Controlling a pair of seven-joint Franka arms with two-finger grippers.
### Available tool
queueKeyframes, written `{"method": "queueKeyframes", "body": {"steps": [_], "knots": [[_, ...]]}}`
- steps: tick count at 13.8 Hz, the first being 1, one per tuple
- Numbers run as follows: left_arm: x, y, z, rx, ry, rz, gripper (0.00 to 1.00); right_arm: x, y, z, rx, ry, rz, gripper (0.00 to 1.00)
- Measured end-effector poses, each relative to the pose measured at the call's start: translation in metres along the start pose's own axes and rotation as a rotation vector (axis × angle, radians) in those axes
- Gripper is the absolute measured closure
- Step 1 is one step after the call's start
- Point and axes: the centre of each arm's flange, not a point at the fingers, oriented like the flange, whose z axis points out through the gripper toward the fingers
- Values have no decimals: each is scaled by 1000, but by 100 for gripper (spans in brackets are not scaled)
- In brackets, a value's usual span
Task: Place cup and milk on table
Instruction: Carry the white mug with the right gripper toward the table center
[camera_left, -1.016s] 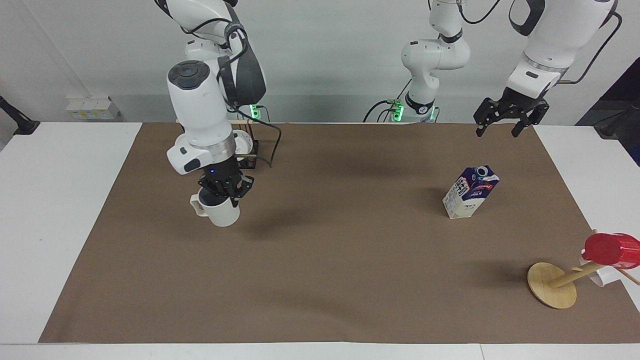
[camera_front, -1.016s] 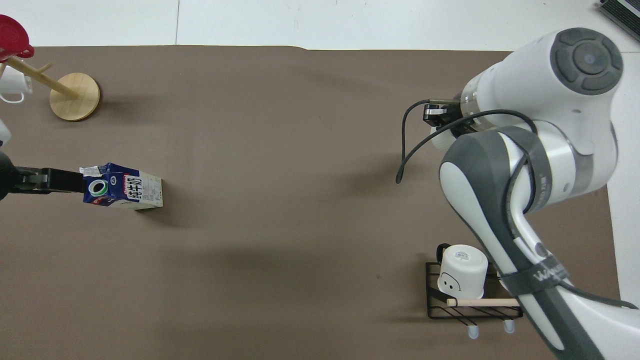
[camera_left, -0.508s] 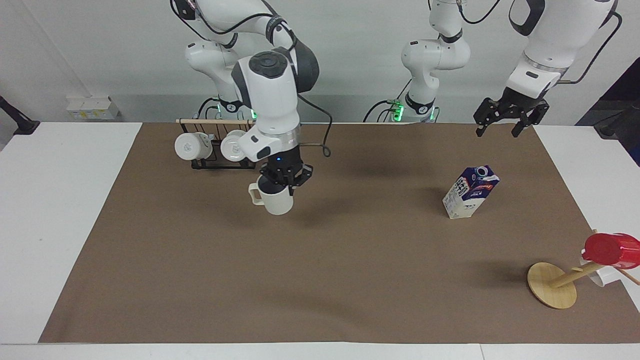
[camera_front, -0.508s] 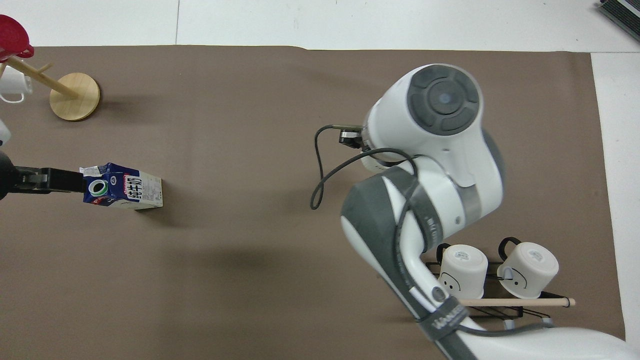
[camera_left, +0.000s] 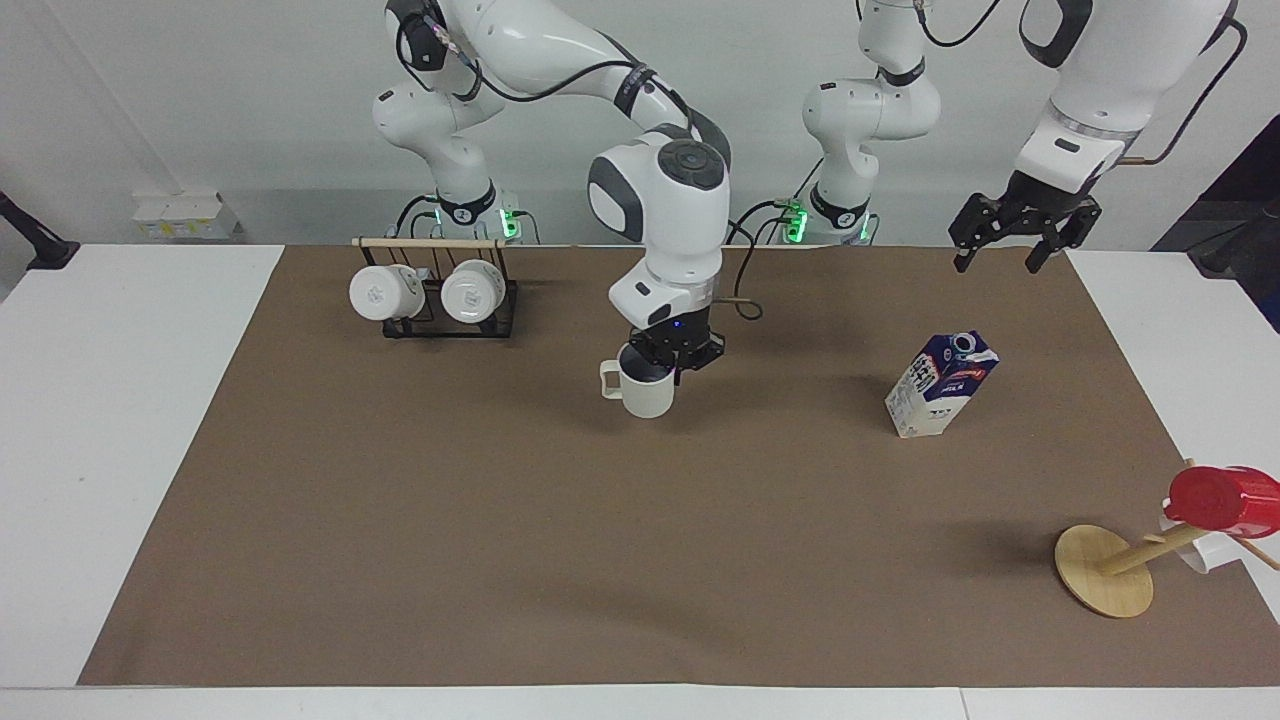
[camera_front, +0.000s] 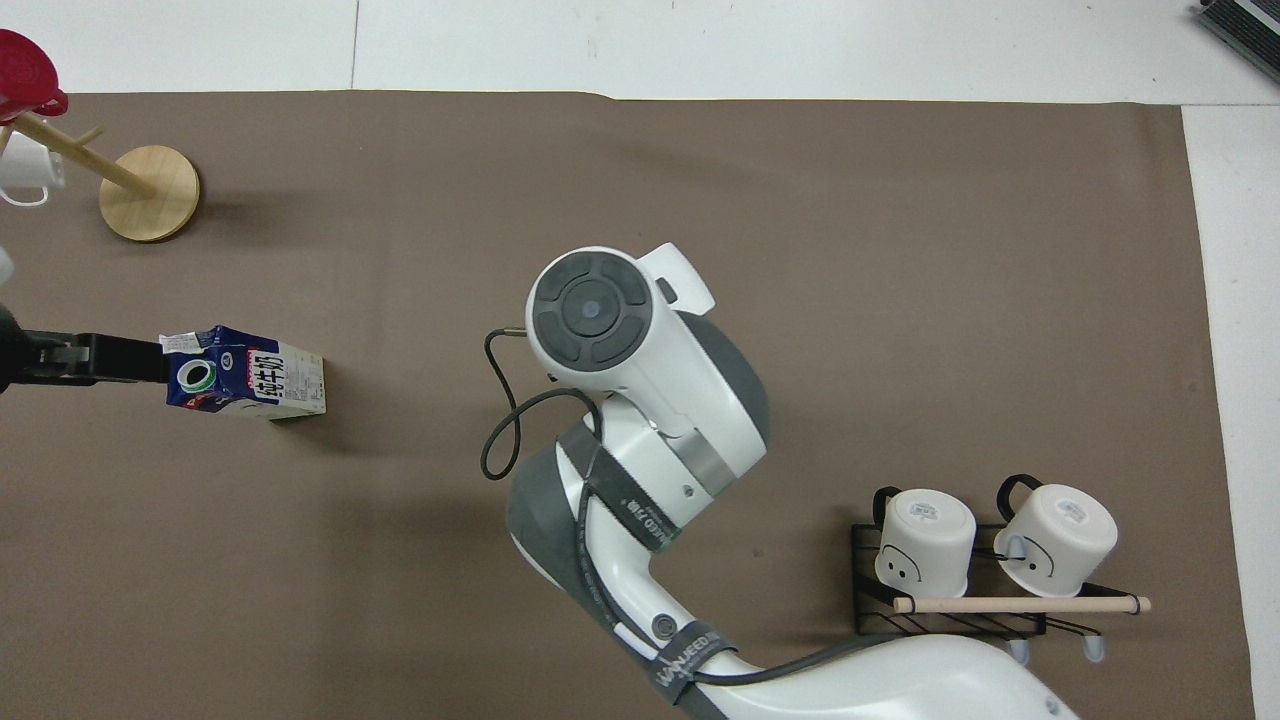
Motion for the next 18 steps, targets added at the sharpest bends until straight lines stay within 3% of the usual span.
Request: {"method": "queueKeyframes", "body": {"steps": [11, 18], "knots": [[-1, 0, 4, 0, -11, 0, 0, 5, -7, 40, 23, 31, 45, 96], [3, -2, 75, 1, 20, -5, 0, 3, -1, 61, 22, 27, 47, 96]]}}
